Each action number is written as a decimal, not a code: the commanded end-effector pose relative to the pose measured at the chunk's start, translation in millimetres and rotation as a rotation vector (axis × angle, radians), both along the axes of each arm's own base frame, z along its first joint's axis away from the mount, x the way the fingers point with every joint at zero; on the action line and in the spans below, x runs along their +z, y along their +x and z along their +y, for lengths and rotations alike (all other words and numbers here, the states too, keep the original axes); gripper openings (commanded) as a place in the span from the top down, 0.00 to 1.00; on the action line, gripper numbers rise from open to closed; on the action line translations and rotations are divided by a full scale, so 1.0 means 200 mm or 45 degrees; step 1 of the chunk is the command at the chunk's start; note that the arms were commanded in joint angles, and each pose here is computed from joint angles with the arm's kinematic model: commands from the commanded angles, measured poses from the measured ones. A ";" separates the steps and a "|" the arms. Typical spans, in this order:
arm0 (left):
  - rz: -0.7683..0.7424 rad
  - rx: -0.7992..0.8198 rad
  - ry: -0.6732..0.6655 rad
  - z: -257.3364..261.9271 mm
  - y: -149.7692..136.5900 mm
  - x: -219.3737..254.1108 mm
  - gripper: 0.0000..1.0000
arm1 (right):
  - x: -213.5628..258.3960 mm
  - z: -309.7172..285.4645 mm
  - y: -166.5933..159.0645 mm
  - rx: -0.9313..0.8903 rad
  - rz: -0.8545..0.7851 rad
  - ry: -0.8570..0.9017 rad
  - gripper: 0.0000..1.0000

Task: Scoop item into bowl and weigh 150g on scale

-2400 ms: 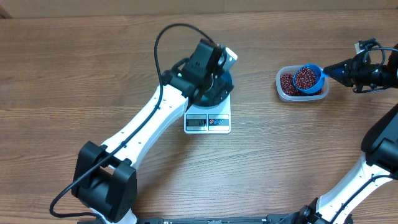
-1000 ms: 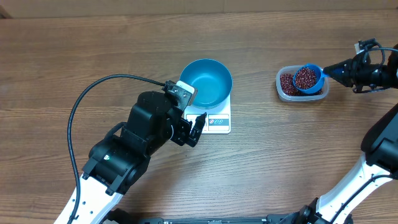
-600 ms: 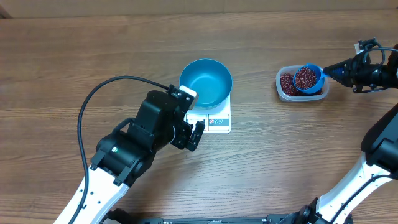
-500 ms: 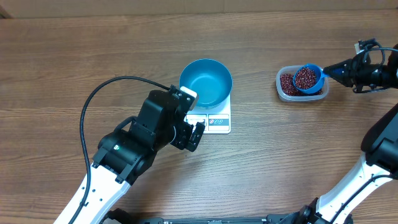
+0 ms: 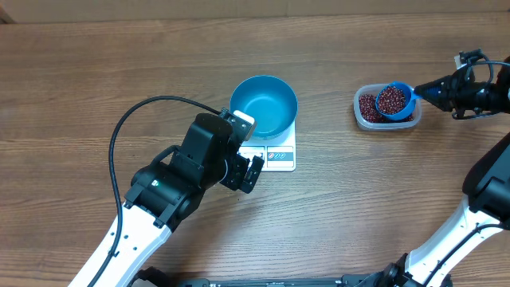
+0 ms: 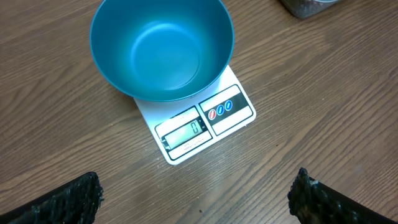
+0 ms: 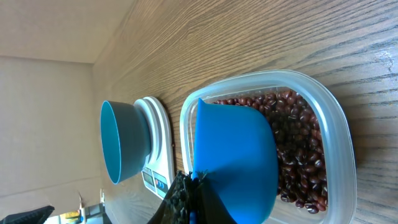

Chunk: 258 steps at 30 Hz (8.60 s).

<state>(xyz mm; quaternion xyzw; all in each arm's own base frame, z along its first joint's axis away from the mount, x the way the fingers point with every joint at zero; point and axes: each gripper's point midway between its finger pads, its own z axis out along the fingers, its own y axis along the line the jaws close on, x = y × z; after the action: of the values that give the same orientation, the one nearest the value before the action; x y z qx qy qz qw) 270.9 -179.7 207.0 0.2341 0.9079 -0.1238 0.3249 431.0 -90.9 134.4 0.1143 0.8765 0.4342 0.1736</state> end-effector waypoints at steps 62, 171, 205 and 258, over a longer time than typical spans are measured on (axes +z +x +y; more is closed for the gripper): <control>-0.121 0.121 0.067 0.07 0.11 0.03 0.00 | 0.02 0.01 0.03 -0.002 -0.048 0.073 0.96; -0.117 0.120 0.069 0.07 0.11 0.03 0.00 | 0.67 1.48 0.07 0.765 -0.454 -0.344 0.96; -0.118 0.121 0.070 0.07 0.11 0.03 0.01 | 0.60 1.58 0.08 0.799 -0.490 -0.560 0.96; -0.117 0.120 0.069 0.07 0.11 0.03 0.00 | 0.48 1.55 0.10 0.733 -0.445 -1.064 0.96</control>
<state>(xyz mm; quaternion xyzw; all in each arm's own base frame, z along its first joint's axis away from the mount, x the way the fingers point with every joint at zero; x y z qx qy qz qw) 291.6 -167.4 216.7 0.2090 0.9025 -0.0771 0.3686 446.6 222.4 208.3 -0.2897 0.9321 0.1107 0.1869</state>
